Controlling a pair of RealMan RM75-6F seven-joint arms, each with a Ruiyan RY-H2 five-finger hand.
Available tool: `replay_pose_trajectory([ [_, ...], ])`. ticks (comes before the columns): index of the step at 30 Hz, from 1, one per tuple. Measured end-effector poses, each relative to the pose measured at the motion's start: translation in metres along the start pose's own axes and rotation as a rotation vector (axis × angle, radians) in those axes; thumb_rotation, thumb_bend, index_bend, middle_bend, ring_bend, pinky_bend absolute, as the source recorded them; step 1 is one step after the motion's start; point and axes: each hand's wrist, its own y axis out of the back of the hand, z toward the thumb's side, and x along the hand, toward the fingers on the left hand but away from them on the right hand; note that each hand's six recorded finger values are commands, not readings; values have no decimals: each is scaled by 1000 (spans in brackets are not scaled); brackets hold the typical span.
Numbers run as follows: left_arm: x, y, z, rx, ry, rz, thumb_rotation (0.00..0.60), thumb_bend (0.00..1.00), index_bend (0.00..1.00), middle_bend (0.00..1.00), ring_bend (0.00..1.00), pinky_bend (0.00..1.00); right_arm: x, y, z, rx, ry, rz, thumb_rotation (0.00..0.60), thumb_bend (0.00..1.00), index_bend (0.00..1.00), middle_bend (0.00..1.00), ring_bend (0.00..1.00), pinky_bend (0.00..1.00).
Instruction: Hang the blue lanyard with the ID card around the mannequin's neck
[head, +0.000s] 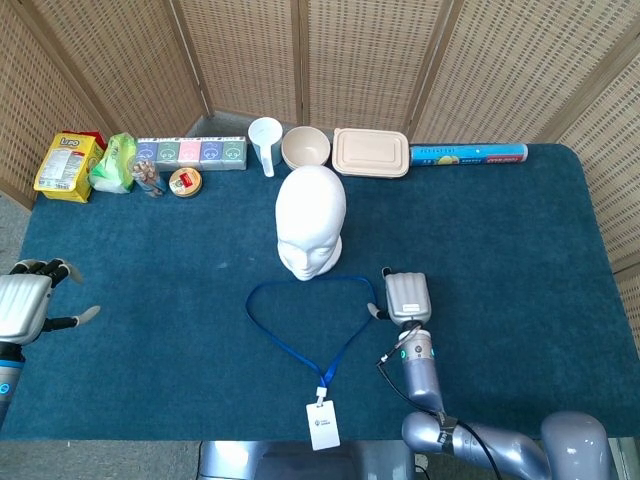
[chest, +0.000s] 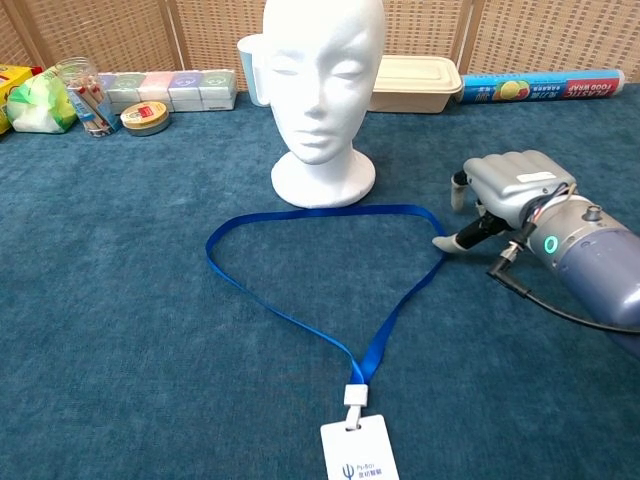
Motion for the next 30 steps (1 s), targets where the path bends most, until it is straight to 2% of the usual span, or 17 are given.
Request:
replay_pose_trajectory([
  [12,0,0,1,-6,-5,4,414,145,466,418,423,297,1,-3,-12,19,-19,2,333,333,400,791,1000,1000],
  [30,1,-7,-2,-12,2,-9,415,145,466,418,423,297,-3,1,4,47,18,-6,332,388,467,799,1000,1000],
])
